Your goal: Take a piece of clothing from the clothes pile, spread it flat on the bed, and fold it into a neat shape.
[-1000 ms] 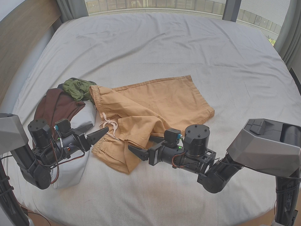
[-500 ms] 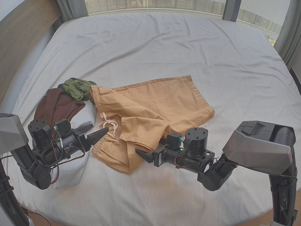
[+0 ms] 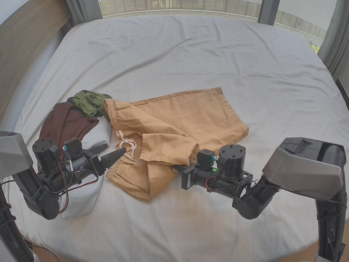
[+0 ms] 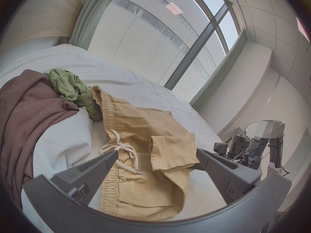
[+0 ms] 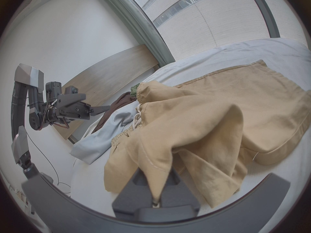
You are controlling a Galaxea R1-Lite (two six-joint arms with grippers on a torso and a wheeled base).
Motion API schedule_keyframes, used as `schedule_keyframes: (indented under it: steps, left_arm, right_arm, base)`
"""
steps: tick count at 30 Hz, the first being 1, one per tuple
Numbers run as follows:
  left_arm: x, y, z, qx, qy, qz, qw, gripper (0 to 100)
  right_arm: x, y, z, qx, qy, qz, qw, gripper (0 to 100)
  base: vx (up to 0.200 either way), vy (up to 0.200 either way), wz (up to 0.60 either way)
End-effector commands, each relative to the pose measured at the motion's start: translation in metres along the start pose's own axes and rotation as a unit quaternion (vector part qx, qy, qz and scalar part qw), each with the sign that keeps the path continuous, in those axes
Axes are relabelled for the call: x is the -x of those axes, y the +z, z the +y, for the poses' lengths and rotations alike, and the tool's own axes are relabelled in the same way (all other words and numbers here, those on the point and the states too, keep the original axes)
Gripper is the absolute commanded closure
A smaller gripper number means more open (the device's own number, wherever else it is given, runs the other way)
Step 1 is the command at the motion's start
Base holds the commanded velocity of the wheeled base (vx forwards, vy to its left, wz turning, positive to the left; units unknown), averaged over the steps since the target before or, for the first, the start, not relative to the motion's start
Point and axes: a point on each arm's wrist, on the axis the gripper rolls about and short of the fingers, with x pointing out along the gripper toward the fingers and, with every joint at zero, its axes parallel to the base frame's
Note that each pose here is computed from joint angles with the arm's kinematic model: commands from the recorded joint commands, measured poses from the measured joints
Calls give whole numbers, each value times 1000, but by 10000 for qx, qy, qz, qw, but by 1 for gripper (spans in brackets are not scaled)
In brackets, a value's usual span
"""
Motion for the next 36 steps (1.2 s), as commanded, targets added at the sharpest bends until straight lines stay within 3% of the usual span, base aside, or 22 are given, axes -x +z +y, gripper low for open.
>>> schedule_keyframes:
  steps: [1,4,8,18,29,36]
  left_arm:
    - [0,0,0,0,-3,-1,10000,0]
    - [0,1,0,-7,-7,-14,10000,0]
    - [0,1,0,-15,-11,-27,10000,0]
    - [0,1,0,-8,-11,-27,10000,0]
    - [0,-6,-1,67,-8,113,9999,0]
    - [-2,-21,5,221,69,366,9991,0]
  right_arm:
    - [12,20,6,73,-50,-187,9998,100]
    - [33,50,10,143,-132,-445,9988,100]
    - [61,61,3,142,-349,-347,9987,100]
    - [104,53,-35,93,-1058,43,9943,100]
    - [118,30,-39,-33,-1214,518,9913,100]
    - [128,30,-54,-30,-1469,532,9877,100]
  base:
    - [0,0,0]
    - [0,0,0]
    - [0,0,0]
    - [0,0,0]
    - [0,0,0]
    - [0,0,0]
